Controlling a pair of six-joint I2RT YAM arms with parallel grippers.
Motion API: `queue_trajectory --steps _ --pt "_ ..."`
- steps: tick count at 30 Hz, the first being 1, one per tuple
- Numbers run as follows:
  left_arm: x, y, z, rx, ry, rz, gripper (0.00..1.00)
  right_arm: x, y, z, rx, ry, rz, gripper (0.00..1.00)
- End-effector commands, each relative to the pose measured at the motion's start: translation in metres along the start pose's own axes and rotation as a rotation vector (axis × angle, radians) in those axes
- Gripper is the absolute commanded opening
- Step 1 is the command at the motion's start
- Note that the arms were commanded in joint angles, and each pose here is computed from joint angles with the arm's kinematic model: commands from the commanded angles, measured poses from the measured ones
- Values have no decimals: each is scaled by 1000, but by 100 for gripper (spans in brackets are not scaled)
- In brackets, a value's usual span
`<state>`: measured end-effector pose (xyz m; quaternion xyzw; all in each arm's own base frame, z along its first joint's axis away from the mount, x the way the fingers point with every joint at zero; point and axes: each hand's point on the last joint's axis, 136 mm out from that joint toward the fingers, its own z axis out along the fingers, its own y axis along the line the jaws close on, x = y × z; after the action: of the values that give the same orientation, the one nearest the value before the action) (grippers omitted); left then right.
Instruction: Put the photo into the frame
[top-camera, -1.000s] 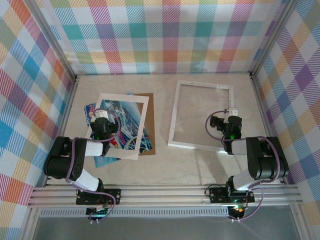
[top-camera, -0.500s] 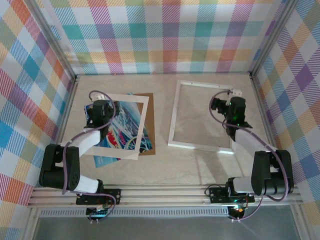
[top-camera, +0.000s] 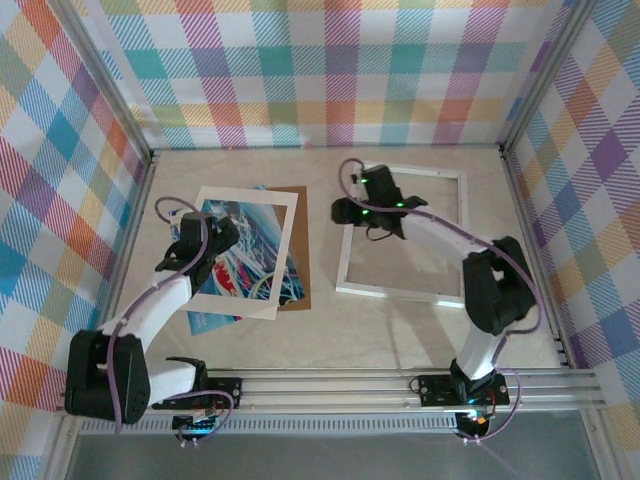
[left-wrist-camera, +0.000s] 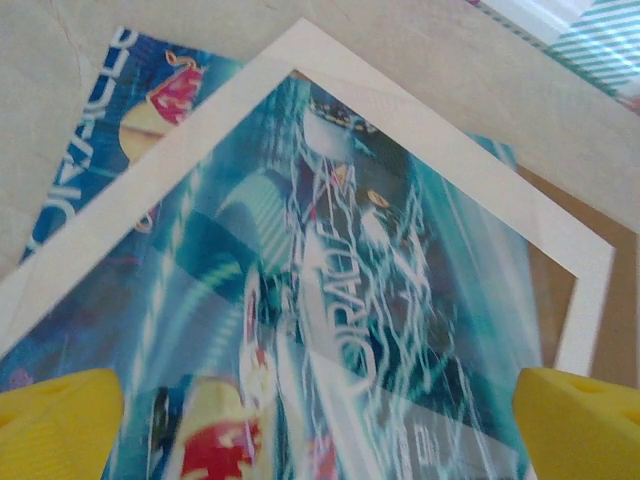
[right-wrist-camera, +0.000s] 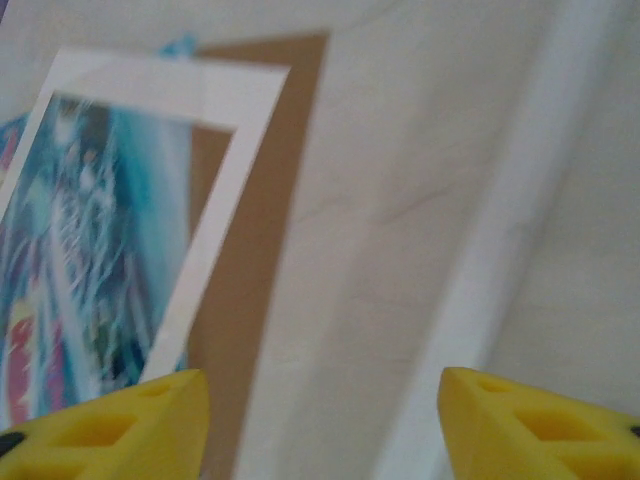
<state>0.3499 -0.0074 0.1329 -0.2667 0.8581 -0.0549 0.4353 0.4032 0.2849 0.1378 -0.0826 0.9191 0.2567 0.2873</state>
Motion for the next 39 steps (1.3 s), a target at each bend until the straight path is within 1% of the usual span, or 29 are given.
queue_trajectory --steps 1,4,9,16,23,28,39 --pt "31 8 -6 19 94 -66 100 27 34 15 -82 139 47 57" --pt "42 12 -5 24 108 -84 100 42 55 32 -117 197 39 52" --pt "56 12 7 37 142 -111 100 63 72 57 -110 262 11 48" --pt "71 18 19 8 193 -107 100 68 79 96 -105 297 -2 44" --pt "87 31 24 -39 229 -91 100 70 71 126 -66 314 1 42" --pt "97 35 28 -52 252 -91 100 78 76 135 -71 331 -8 41" --pt "111 38 35 -56 296 -104 100 95 88 139 -82 369 -29 41"
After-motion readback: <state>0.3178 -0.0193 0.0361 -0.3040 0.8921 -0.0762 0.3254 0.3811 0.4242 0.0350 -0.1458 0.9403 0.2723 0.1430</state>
